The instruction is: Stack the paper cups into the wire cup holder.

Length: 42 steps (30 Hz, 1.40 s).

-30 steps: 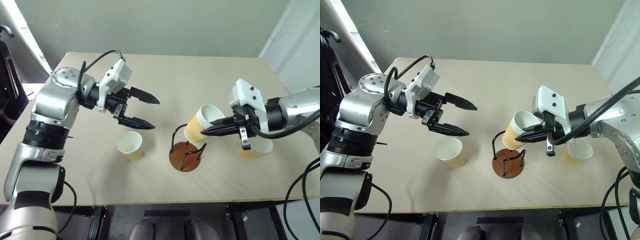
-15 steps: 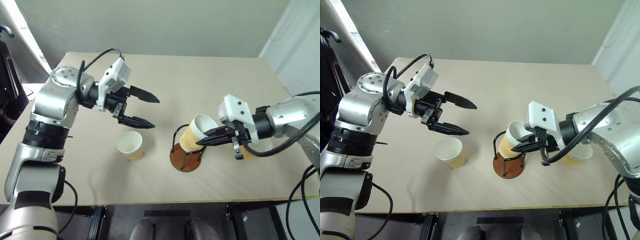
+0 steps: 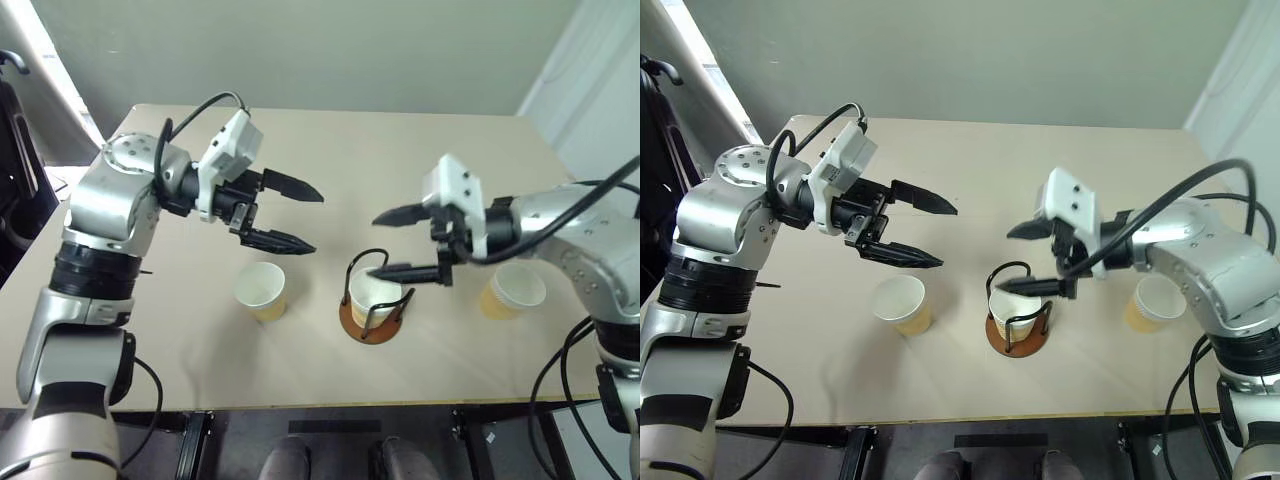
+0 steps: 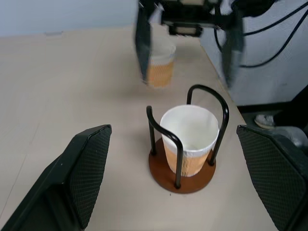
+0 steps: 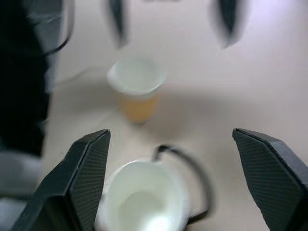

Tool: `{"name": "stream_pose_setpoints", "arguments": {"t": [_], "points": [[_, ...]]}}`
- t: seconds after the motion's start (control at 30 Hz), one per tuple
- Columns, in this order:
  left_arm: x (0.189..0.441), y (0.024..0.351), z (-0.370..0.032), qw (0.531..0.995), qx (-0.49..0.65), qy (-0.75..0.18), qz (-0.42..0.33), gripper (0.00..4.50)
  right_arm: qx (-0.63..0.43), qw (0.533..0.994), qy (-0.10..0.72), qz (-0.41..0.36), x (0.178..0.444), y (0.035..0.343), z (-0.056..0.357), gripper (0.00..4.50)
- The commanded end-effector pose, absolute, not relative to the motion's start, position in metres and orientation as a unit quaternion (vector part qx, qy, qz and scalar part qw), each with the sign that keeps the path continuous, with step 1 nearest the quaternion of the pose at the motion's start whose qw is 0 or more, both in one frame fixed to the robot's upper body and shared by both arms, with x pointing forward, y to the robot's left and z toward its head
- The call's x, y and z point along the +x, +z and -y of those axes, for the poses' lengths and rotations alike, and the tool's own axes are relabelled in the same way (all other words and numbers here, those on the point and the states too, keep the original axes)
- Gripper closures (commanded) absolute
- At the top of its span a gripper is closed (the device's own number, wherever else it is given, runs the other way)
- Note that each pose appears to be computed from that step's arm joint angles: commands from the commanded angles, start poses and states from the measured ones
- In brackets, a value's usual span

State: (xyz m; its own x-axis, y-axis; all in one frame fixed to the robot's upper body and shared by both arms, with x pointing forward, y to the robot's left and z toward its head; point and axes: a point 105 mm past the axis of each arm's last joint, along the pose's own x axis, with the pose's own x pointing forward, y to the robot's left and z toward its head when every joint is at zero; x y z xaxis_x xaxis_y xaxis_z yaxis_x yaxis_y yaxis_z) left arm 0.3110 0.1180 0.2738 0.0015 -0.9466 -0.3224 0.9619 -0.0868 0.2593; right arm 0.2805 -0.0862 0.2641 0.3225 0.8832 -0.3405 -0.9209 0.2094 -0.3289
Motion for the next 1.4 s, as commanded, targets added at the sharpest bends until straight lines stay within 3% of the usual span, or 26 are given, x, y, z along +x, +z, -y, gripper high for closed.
{"name": "stream_pose_setpoints", "arguments": {"t": [0.03,0.3,1.0,1.4], "points": [[0.305,0.285,-0.116,0.672,0.217,-0.708,0.008,0.0,-0.239,0.789,0.565,-0.031,0.276,0.275,0.099,0.3],[0.305,0.28,-0.113,0.663,0.214,-0.718,0.007,0.0,-0.306,0.797,0.509,-0.107,0.275,0.257,0.148,0.3],[0.302,0.277,-0.105,0.64,0.208,-0.74,0.014,0.0,-0.367,0.807,0.392,-0.244,0.262,0.207,0.242,0.3],[0.3,0.279,-0.103,0.636,0.212,-0.742,0.014,0.0,-0.393,0.789,0.381,-0.279,0.264,0.179,0.259,0.3]]}}
